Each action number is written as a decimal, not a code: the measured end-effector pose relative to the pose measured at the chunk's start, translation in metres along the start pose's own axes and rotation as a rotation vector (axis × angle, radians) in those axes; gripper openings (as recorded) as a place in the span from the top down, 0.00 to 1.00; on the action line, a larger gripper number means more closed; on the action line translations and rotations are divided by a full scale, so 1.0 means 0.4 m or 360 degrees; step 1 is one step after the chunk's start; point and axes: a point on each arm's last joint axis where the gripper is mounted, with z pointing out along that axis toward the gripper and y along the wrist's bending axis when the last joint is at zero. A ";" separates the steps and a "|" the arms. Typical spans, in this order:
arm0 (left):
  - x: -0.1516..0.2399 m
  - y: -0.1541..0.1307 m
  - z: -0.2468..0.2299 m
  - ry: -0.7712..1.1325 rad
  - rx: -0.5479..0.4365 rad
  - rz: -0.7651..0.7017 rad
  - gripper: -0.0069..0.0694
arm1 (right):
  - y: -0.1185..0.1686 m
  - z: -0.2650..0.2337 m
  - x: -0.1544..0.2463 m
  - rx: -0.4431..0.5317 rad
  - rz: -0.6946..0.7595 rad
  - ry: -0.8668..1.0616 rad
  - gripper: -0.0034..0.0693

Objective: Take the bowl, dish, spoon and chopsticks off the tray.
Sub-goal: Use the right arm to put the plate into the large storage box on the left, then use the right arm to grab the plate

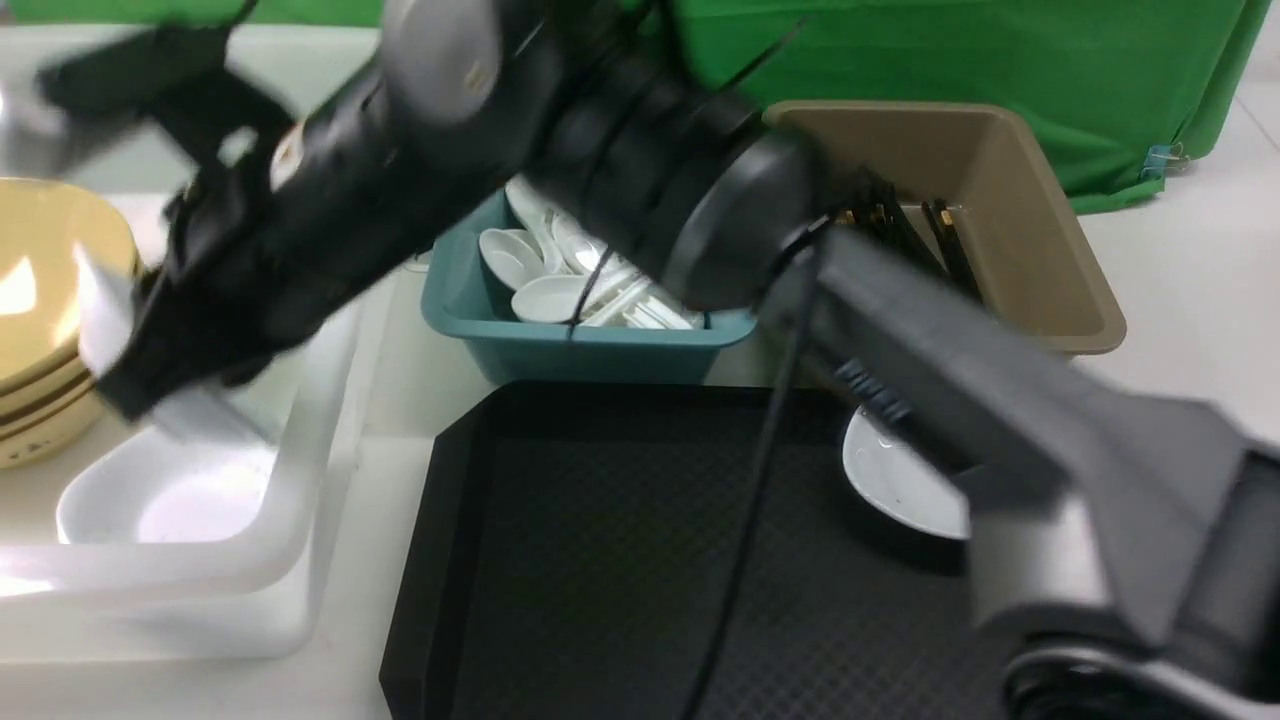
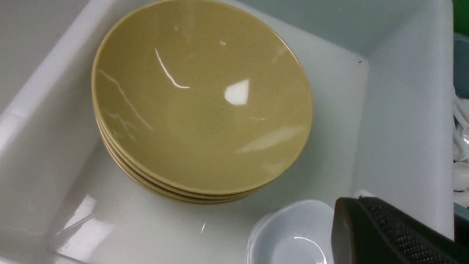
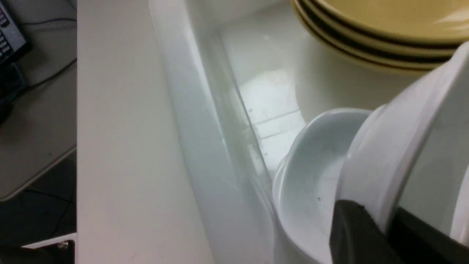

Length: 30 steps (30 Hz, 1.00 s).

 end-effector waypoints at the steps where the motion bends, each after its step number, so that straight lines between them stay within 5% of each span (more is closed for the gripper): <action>1: 0.000 -0.001 0.000 -0.0001 0.0006 0.0007 0.91 | 0.001 0.012 0.006 0.0001 -0.0007 0.0017 0.91; 12: 0.000 -0.010 0.000 -0.0001 0.0068 0.0032 0.91 | -0.013 0.080 0.018 0.0185 -0.0196 -0.0060 0.90; 19: 0.000 -0.012 0.000 -0.0003 0.0081 0.0048 0.91 | 0.010 0.088 0.010 0.0179 -0.0229 -0.0102 0.50; 23: 0.000 -0.012 0.000 -0.0003 0.0081 0.0053 0.91 | 0.016 0.074 0.015 0.0151 -0.0232 -0.0014 0.44; 27: 0.002 -0.023 0.001 0.0010 0.0123 0.0076 0.91 | 0.000 -0.019 -0.002 0.0233 -0.0192 0.0128 0.48; 30: 0.013 -0.074 0.006 0.0047 0.0268 0.0227 0.91 | -0.060 -0.165 -0.037 0.0520 -0.0128 0.0127 0.74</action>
